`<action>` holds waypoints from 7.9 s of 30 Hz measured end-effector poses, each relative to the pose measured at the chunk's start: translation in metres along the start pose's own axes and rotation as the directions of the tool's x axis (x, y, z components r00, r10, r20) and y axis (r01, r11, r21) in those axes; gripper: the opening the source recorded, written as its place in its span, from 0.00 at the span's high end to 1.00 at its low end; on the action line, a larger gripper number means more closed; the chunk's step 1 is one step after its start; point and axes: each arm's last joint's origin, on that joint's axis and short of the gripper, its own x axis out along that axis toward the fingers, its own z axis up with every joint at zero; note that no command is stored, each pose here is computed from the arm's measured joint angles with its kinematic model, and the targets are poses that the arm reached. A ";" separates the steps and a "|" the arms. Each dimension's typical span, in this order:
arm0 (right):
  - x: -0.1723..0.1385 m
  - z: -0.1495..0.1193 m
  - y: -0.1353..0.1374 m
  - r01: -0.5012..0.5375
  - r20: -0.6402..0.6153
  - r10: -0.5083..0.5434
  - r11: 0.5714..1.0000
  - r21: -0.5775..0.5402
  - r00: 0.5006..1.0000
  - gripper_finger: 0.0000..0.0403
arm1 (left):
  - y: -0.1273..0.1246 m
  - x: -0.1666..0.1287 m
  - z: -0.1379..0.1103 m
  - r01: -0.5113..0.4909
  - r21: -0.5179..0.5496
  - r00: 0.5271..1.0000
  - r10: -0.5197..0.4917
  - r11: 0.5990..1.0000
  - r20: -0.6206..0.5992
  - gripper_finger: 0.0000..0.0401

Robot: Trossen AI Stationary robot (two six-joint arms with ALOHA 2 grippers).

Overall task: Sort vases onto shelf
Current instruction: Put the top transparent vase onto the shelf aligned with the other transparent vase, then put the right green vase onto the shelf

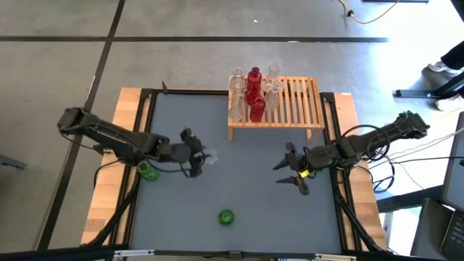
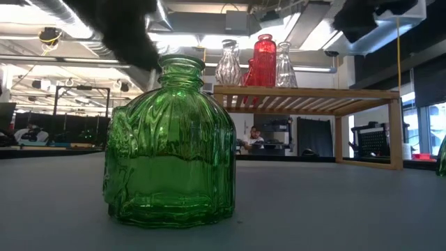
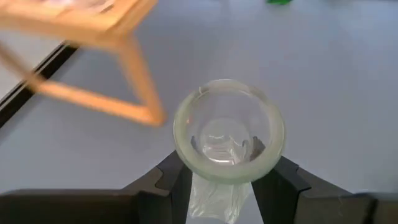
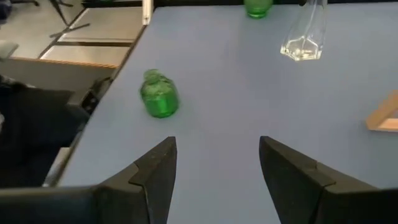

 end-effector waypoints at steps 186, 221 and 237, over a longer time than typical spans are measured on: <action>-0.026 0.037 -0.132 0.680 0.124 -0.705 0.707 0.194 0.698 0.78 | -0.163 0.046 -0.019 -0.016 0.106 0.995 0.005 0.994 0.099 0.38; -0.078 0.080 -0.104 0.642 -0.050 -0.644 0.748 0.166 0.763 0.50 | -0.163 0.046 -0.020 0.009 0.106 0.997 -0.017 0.994 0.077 0.38; -0.106 0.044 -0.013 0.552 -0.492 -0.347 0.750 0.365 0.798 0.50 | -0.163 0.047 -0.019 0.011 0.092 0.997 -0.018 0.996 0.080 0.38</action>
